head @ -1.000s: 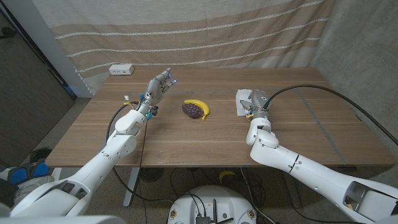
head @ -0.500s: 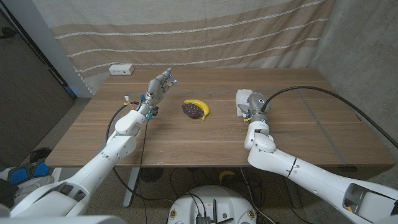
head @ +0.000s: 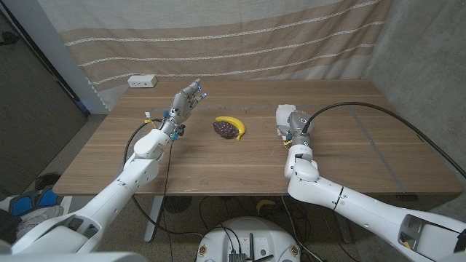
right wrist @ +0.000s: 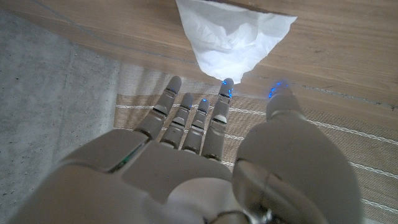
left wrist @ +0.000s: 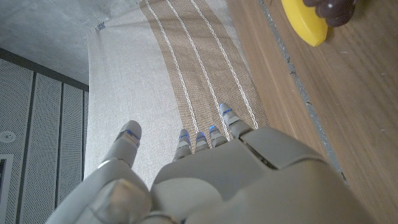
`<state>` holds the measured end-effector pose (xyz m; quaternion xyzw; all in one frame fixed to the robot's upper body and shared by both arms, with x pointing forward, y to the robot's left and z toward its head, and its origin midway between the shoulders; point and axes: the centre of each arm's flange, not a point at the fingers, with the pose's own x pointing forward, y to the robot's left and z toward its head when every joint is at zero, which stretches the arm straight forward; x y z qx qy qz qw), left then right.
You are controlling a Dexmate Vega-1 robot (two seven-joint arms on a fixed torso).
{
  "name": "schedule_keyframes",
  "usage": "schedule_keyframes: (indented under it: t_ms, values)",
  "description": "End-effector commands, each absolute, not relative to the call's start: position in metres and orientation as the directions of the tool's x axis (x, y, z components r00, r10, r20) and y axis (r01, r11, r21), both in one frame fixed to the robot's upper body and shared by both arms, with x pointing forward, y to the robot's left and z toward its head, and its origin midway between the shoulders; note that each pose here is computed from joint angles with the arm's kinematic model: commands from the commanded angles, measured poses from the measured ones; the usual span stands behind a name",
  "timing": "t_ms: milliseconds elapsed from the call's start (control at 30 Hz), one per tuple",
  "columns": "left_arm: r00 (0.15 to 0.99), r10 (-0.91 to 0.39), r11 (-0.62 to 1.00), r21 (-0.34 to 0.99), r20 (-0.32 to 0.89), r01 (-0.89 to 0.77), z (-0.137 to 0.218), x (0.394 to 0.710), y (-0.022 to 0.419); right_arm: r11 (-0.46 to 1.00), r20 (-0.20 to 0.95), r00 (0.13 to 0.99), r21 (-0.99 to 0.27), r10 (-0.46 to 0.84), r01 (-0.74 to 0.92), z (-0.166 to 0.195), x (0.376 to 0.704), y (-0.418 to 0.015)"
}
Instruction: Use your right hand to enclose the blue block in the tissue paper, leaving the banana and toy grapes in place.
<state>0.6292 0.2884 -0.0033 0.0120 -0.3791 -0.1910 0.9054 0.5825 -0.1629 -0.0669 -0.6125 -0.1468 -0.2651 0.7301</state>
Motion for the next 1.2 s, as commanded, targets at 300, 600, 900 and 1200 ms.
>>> schedule_keyframes:
  t_ms: [300, 600, 900, 1200]
  values:
    - [0.64, -0.352, 0.929, 0.168, 0.683, 0.331, -0.003, 0.625, 0.29, 0.023, 0.537, 0.809, -0.83, -0.237, 0.558, -0.082, 0.588, -0.155]
    - [0.642, -0.347, 0.93, 0.163, 0.684, 0.329, -0.005, 0.624, 0.292, -0.006, 0.519, 0.813, -0.844, -0.265, 0.537, -0.088, 0.595, -0.155]
    - [0.645, -0.339, 0.933, 0.157, 0.685, 0.324, -0.007, 0.622, 0.295, -0.032, 0.5, 0.824, -0.859, -0.268, 0.51, -0.103, 0.601, -0.156]
    - [0.646, -0.337, 0.934, 0.155, 0.685, 0.322, -0.009, 0.621, 0.298, -0.051, 0.509, 0.828, -0.857, -0.237, 0.512, -0.105, 0.607, -0.155]
